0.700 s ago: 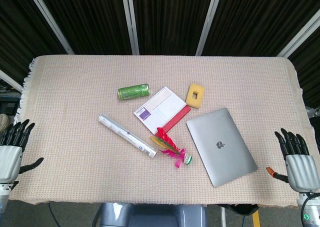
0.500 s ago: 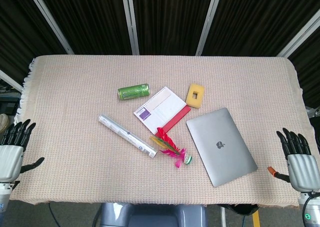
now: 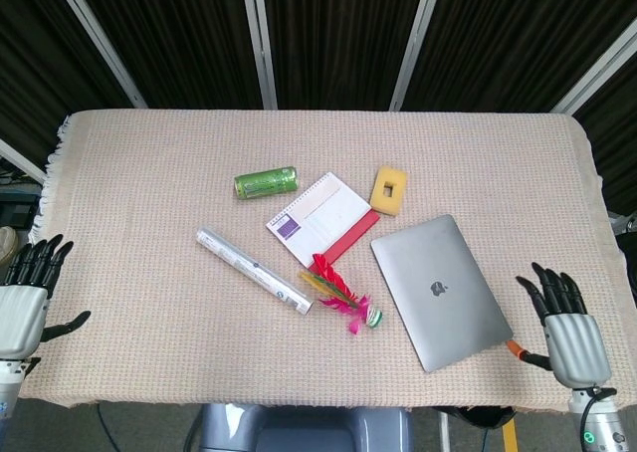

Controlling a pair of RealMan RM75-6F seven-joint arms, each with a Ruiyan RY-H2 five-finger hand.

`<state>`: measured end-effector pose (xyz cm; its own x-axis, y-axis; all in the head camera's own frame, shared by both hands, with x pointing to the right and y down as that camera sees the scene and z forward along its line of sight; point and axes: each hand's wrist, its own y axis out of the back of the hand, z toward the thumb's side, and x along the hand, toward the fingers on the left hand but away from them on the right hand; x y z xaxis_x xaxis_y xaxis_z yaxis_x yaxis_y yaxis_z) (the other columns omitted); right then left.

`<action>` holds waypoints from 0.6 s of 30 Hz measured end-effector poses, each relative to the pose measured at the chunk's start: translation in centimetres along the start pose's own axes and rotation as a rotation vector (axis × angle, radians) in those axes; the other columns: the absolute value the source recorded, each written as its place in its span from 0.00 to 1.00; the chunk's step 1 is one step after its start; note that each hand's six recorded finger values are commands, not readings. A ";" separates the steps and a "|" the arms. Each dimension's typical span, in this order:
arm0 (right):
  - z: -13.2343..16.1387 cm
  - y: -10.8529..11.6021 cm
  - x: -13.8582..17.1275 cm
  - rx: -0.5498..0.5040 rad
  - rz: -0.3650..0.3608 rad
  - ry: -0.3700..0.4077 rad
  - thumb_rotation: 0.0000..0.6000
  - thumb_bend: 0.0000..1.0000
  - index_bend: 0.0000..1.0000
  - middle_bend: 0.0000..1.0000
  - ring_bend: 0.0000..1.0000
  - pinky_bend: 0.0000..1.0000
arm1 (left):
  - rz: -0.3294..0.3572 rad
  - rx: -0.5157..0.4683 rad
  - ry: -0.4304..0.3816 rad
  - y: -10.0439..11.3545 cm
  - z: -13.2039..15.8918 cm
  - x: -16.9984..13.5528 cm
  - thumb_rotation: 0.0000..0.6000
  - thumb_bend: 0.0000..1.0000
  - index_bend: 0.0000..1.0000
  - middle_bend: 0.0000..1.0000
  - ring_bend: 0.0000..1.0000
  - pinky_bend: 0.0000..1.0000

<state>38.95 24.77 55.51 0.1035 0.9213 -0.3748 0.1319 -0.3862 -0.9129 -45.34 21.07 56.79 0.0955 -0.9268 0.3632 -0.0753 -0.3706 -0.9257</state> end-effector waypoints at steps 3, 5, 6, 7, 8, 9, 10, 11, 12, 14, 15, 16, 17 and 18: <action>2.5 -0.8 0.3 -0.024 0.008 0.065 1.00 0.12 0.31 0.00 0.00 0.00 | -0.028 -0.009 -0.009 -0.5 0.0 0.3 1.00 0.03 0.00 0.00 0.00 0.00; 4.2 -1.5 0.4 -0.040 0.014 0.101 1.00 0.13 0.35 0.00 0.00 0.00 | -0.038 -0.019 -0.014 -0.6 0.0 0.4 1.00 0.03 0.00 0.00 0.00 0.00; 5.3 -2.0 0.3 -0.055 0.022 0.123 1.00 0.14 0.37 0.00 0.00 0.00 | -0.041 -0.022 -0.015 -0.6 0.0 0.4 1.00 0.03 0.00 0.00 0.00 0.00; 6.0 -2.4 0.1 -0.066 0.032 0.139 1.00 0.14 0.38 0.00 0.00 0.00 | -0.045 -0.023 -0.016 -0.7 0.0 0.5 1.00 0.03 0.00 0.00 0.00 0.00; 6.6 -2.8 -0.1 -0.076 0.044 0.154 1.00 0.14 0.39 0.00 0.00 0.00 | -0.051 -0.023 -0.018 -0.8 -0.1 0.6 1.00 0.03 0.00 0.00 0.00 0.00; 7.4 -3.4 -0.5 -0.088 0.062 0.173 1.00 0.14 0.40 0.00 0.00 0.00 | -0.054 -0.021 -0.019 -0.9 -0.1 0.7 1.00 0.03 0.00 0.00 0.00 0.00; 8.0 -3.9 -0.7 -0.097 0.076 0.188 1.00 0.14 0.40 0.00 0.00 0.00 | -0.057 -0.020 -0.020 -0.9 -0.1 0.8 1.00 0.03 0.00 0.00 0.00 0.00; 8.7 -4.3 -1.0 -0.104 0.089 0.203 1.00 0.14 0.40 0.00 0.00 0.00 | -0.060 -0.020 -0.021 -1.0 -0.2 0.8 1.00 0.03 0.00 0.00 0.00 0.00; 9.4 -4.8 -1.4 -0.114 0.104 0.222 1.00 0.14 0.40 0.00 0.00 0.00 | -0.061 -0.020 -0.021 -1.0 -0.2 0.8 1.00 0.03 0.00 0.00 0.00 0.00; 10.4 -5.4 -1.9 -0.125 0.122 0.244 1.00 0.14 0.40 0.00 0.00 0.00 | -0.063 -0.020 -0.020 -1.1 -0.2 0.9 1.00 0.03 0.00 0.00 0.00 0.00; 10.9 -5.8 -2.3 -0.130 0.133 0.256 1.00 0.14 0.40 0.00 0.00 0.00 | -0.064 -0.019 -0.019 -1.1 -0.2 0.9 1.00 0.03 0.00 0.00 0.00 0.00; 11.2 -6.2 -2.5 -0.132 0.143 0.265 1.00 0.14 0.40 0.00 0.00 0.00 | -0.065 -0.019 -0.017 -1.1 -0.3 1.0 1.00 0.03 0.00 0.00 0.00 0.00; 11.6 -6.5 -2.8 -0.134 0.153 0.273 1.00 0.14 0.39 0.00 0.00 0.00 | -0.065 -0.020 -0.013 -1.1 -0.3 1.0 1.00 0.03 0.00 0.00 0.00 0.00; 12.2 -6.9 -3.2 -0.136 0.165 0.285 1.00 0.14 0.39 0.00 0.00 0.00 | -0.066 -0.020 -0.010 -1.1 -0.4 1.0 1.00 0.03 0.00 0.00 0.00 0.00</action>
<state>25.70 25.02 61.09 0.4027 0.8036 -0.4382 0.2186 -0.5493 -0.8065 -45.54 20.56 58.23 0.1109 -0.8998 0.4220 -0.0882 -0.4318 -0.8976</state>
